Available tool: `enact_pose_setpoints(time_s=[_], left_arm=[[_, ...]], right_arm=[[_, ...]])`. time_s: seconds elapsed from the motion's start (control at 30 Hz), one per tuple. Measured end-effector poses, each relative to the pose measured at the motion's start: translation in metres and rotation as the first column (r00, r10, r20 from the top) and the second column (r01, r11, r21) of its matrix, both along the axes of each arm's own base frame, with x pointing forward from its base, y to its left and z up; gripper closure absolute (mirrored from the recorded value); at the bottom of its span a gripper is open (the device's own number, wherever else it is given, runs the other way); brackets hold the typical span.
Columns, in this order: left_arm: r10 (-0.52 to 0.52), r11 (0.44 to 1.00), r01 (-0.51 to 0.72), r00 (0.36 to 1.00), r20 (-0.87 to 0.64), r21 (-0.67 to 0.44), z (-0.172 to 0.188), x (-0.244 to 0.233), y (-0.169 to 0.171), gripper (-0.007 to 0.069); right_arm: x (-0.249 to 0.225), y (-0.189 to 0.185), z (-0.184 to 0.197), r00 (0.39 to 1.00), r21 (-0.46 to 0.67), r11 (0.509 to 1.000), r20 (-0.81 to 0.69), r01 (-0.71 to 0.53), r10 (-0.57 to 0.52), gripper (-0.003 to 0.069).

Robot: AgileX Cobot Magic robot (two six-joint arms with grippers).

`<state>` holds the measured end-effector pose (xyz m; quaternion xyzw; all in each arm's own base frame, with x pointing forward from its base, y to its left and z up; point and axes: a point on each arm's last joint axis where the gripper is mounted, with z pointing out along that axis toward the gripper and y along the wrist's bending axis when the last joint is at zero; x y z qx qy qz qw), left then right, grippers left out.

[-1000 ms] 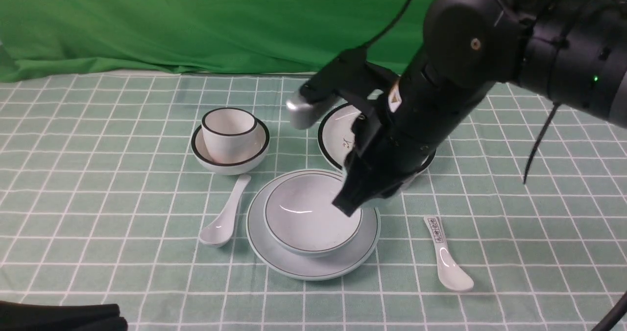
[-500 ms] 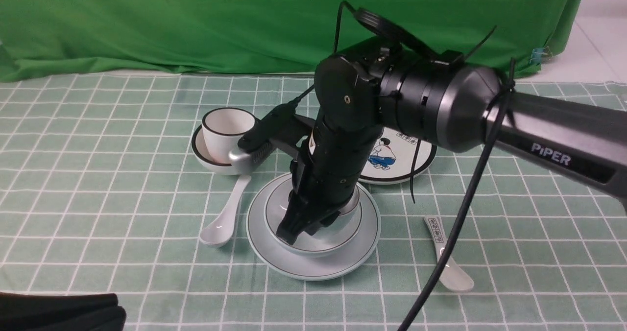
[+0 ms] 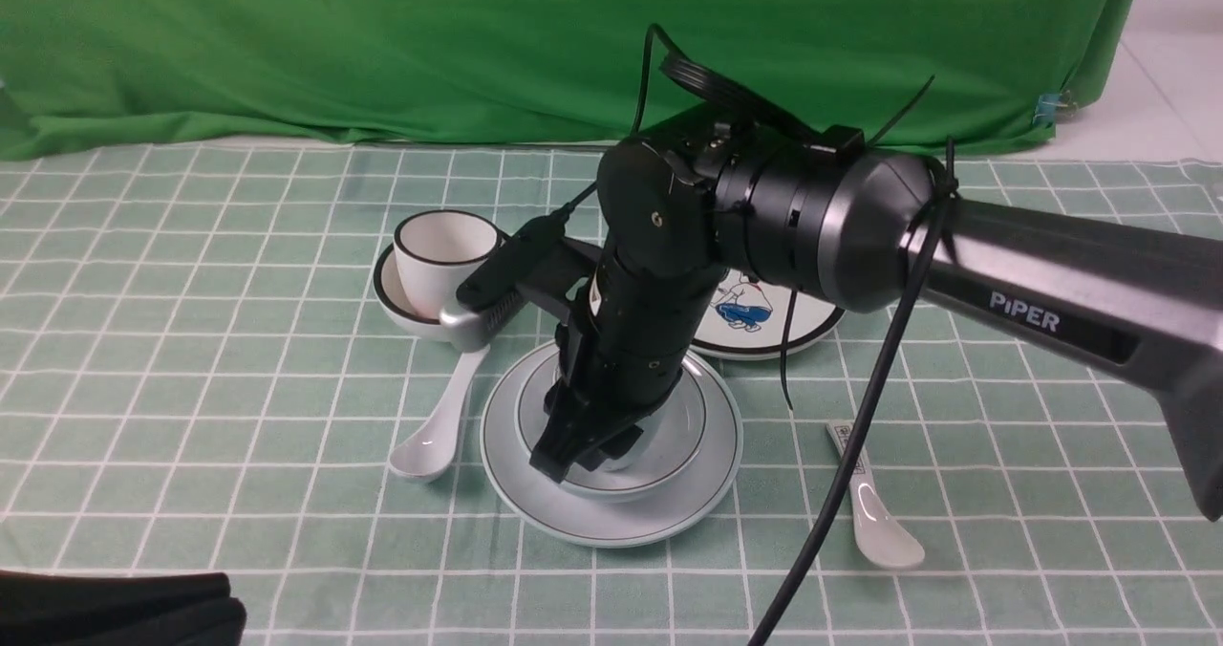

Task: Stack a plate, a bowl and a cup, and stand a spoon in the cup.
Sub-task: Use the right arm to put the blue teacup into the blue rice bowl in the middle, then use the left arm to grab a blue soup spoon

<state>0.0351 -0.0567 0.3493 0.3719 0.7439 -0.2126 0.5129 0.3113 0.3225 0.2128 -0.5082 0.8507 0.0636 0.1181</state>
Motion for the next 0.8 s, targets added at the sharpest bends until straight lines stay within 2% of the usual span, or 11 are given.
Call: enact_pose_setpoints(time_s=[0.03,0.1,0.17,0.27,0.37,0.43,0.47,0.53,0.67,0.8], left_arm=[[0.0,1.0,0.0,1.0,0.0,0.0,0.0,0.0,0.0,0.061],[0.011,1.0,-0.011,1.0,-0.025,-0.012,0.0,0.002,0.0,0.061],[0.026,1.0,-0.027,0.998,-0.058,-0.016,-0.002,0.005,-0.001,0.0609],[0.083,0.996,-0.085,0.981,-0.175,0.0,-0.008,0.022,-0.004,0.0609],[0.115,0.993,-0.105,0.955,-0.275,0.049,-0.018,0.044,-0.009,0.0609],[0.132,0.99,-0.11,0.928,-0.348,0.083,-0.027,0.062,-0.015,0.0609],[0.147,0.988,-0.117,0.91,-0.387,0.101,-0.032,0.075,-0.019,0.0608],[0.166,0.985,-0.125,0.89,-0.424,0.123,-0.039,0.092,-0.024,0.0608],[0.179,0.981,-0.115,0.854,-0.489,0.159,-0.049,0.119,-0.035,0.0614],[0.152,0.981,-0.069,0.847,-0.509,0.18,-0.049,0.14,-0.058,0.0624]], right_arm=[[0.0,0.0,0.0,1.0,0.0,1.0,0.0,0.0,0.0,0.0283],[0.002,0.001,0.01,1.0,0.007,1.0,0.011,0.001,-0.001,0.0167],[0.002,0.001,0.019,1.0,0.013,1.0,0.018,0.001,-0.001,0.0141],[-0.005,-0.007,0.055,0.999,0.021,1.0,0.038,-0.001,0.0,0.0123],[-0.021,-0.025,0.097,0.998,0.012,1.0,0.058,-0.003,0.002,0.0192],[-0.03,-0.037,0.121,0.996,0.024,1.0,0.087,0.012,-0.014,0.0264],[-0.04,-0.048,0.143,0.991,0.056,0.998,0.13,0.033,-0.04,0.0347],[-0.053,-0.066,0.164,0.982,0.073,0.996,0.175,0.055,-0.067,0.0409],[-0.082,-0.101,0.182,0.968,0.084,0.989,0.212,0.121,-0.137,0.0443],[-0.119,-0.141,0.175,0.962,0.084,0.985,0.218,0.147,-0.163,0.0442]])
